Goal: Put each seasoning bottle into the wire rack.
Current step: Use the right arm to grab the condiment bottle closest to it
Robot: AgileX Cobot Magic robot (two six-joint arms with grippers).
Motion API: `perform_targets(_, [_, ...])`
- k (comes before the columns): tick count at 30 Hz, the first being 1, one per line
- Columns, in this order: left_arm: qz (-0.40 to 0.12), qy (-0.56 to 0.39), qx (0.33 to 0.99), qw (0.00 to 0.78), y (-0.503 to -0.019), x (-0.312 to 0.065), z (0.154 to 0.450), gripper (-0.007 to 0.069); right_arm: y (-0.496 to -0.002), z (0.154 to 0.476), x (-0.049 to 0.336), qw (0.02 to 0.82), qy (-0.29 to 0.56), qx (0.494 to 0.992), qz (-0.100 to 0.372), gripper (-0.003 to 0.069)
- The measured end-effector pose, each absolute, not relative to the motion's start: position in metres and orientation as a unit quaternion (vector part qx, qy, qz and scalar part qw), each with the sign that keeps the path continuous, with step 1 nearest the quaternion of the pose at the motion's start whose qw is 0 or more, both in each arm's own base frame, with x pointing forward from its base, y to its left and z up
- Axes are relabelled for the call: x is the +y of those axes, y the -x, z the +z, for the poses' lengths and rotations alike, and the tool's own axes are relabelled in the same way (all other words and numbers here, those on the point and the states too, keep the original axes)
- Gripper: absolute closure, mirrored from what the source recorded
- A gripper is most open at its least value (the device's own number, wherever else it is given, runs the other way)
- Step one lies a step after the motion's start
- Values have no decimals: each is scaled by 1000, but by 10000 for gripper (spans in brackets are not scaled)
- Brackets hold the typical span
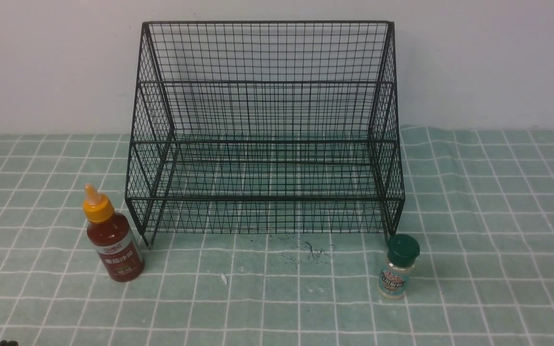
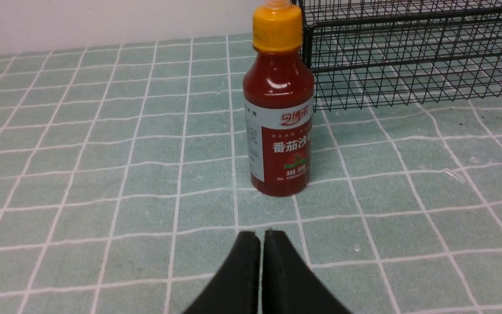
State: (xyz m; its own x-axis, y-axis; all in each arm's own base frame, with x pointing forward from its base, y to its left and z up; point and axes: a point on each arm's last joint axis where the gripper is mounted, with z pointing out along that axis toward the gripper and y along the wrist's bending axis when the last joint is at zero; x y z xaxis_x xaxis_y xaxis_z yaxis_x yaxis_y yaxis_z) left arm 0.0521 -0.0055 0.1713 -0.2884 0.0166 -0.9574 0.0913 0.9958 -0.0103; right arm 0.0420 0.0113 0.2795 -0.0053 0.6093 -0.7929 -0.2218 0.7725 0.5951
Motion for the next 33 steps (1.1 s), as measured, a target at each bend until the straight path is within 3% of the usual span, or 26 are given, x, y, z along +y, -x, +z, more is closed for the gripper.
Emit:
perform_targets(3, [-31, -34, 802, 596, -52, -5, 171, 631, -48, 311, 19, 634, -96, 722, 261, 672])
perform_targets(5, [-31, -34, 802, 596, -52, -5, 171, 631, -68, 320, 25, 546, -58, 805, 223, 672])
perform_targets(10, [-31, -34, 802, 595, -52, -5, 171, 631, -127, 312, 35, 357, -7, 919, 166, 671])
perform_targets(17, [-31, -34, 802, 595, -52, -5, 171, 631, -197, 297, 55, 262, 56, 953, 141, 666])
perform_targets(23, [-31, -34, 802, 595, -52, -5, 171, 631, -222, 297, 92, 238, 125, 956, 117, 616])
perform_targets(27, [-31, -34, 803, 595, -52, -5, 171, 631, -232, 295, 115, 237, 162, 954, 86, 496])
perform_targets(33, [-31, -34, 803, 594, -52, -5, 171, 631, -258, 268, 143, 214, 180, 959, 52, 218])
